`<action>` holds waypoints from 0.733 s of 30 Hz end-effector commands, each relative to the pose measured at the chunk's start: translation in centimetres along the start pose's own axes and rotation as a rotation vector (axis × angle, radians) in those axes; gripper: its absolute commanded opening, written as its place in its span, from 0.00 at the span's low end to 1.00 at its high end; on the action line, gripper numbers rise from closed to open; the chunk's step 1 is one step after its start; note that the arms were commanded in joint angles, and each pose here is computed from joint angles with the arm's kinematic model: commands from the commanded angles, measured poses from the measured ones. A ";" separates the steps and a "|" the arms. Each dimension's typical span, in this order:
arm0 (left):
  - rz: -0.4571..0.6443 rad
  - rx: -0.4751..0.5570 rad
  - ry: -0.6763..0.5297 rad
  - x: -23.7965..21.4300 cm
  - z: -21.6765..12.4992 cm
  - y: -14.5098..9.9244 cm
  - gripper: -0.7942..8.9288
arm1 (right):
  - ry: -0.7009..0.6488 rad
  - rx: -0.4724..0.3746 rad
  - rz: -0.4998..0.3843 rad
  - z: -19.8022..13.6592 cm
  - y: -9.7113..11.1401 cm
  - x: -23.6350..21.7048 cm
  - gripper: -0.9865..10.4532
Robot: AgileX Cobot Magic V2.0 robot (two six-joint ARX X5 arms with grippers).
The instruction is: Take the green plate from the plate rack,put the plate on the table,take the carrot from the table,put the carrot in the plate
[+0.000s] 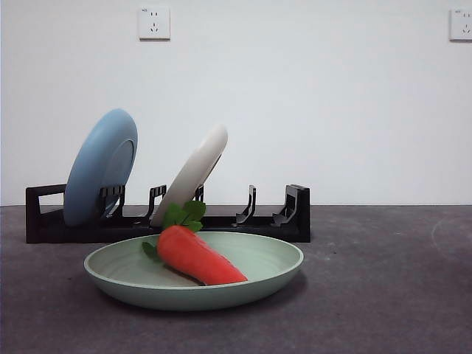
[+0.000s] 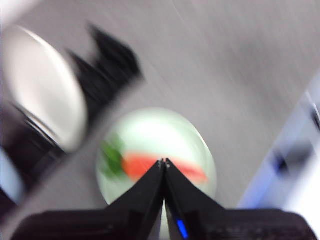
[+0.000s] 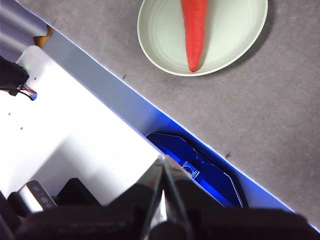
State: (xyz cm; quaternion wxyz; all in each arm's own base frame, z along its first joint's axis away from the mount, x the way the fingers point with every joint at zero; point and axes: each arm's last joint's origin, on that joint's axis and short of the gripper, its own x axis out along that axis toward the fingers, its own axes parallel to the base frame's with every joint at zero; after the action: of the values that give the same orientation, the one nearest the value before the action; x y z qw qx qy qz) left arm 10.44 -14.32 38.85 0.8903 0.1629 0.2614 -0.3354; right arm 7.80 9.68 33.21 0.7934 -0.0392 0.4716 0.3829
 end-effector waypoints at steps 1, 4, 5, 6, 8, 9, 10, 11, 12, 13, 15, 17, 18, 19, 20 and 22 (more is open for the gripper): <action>0.106 -0.018 -0.151 -0.9 1.0 2.7 0.08 | -0.004 -0.006 -0.001 0.0 0.0 0.0 0.09; 0.183 -0.087 -0.286 -2.6 1.3 5.6 0.08 | -0.004 -0.006 -0.001 0.0 0.0 0.0 0.09; 0.210 -0.108 -0.324 -3.3 1.2 6.4 0.08 | -0.004 -0.006 -0.001 0.0 0.0 0.0 0.09; 0.239 -0.125 -0.350 -4.0 1.1 7.0 0.08 | -0.004 -0.006 -0.001 0.0 0.0 0.0 0.09; 0.320 -0.157 -0.392 -5.4 0.4 8.2 0.08 | -0.004 -0.006 -0.001 0.0 0.0 0.0 0.09; 0.361 -0.165 -0.404 -5.9 -0.1 8.5 0.08 | -0.004 -0.006 -0.001 0.0 0.0 0.0 0.09; 0.401 -0.169 -0.417 -6.5 -0.5 8.7 0.08 | -0.004 -0.006 -0.001 0.0 0.0 0.0 0.09; 0.447 -0.169 -0.435 -7.1 -1.1 8.9 0.08 | -0.004 -0.006 -0.001 0.0 0.0 0.0 0.09; 0.491 -0.170 -0.454 -7.6 -1.8 9.0 0.08 | -0.004 -0.006 -0.001 0.0 0.0 0.0 0.09; 0.528 -0.168 -0.473 -7.9 -2.4 9.1 0.08 | -0.004 -0.006 -0.001 0.0 0.0 0.0 0.09; 0.608 -0.171 -0.522 -8.1 -4.0 9.1 0.08 | -0.004 -0.006 -0.001 0.0 0.0 0.0 0.09; 0.676 -0.175 -0.568 -7.9 -5.8 9.0 0.08 | -0.004 -0.006 -0.001 0.0 0.0 0.0 0.09; 0.702 -0.176 -0.586 -7.6 -6.6 9.0 0.08 | -0.004 -0.006 -0.001 0.0 0.0 0.0 0.09; 0.725 -0.176 -0.603 -7.2 -7.4 9.0 0.08 | -0.004 -0.006 -0.001 0.0 0.0 0.0 0.09; 0.749 -0.176 -0.620 -6.6 -8.6 9.0 0.08 | -0.004 -0.006 -0.001 0.0 0.0 0.0 0.09; 0.773 -0.187 -0.631 -5.5 -10.3 8.9 0.08 | -0.004 -0.006 -0.001 0.0 0.0 0.0 0.09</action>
State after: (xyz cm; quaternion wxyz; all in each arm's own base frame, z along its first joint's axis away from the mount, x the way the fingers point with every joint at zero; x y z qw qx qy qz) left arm 8.82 -0.32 36.22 0.9947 0.0546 -0.0872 0.0089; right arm 7.78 9.66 33.22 0.7936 -0.0390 0.4711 0.3831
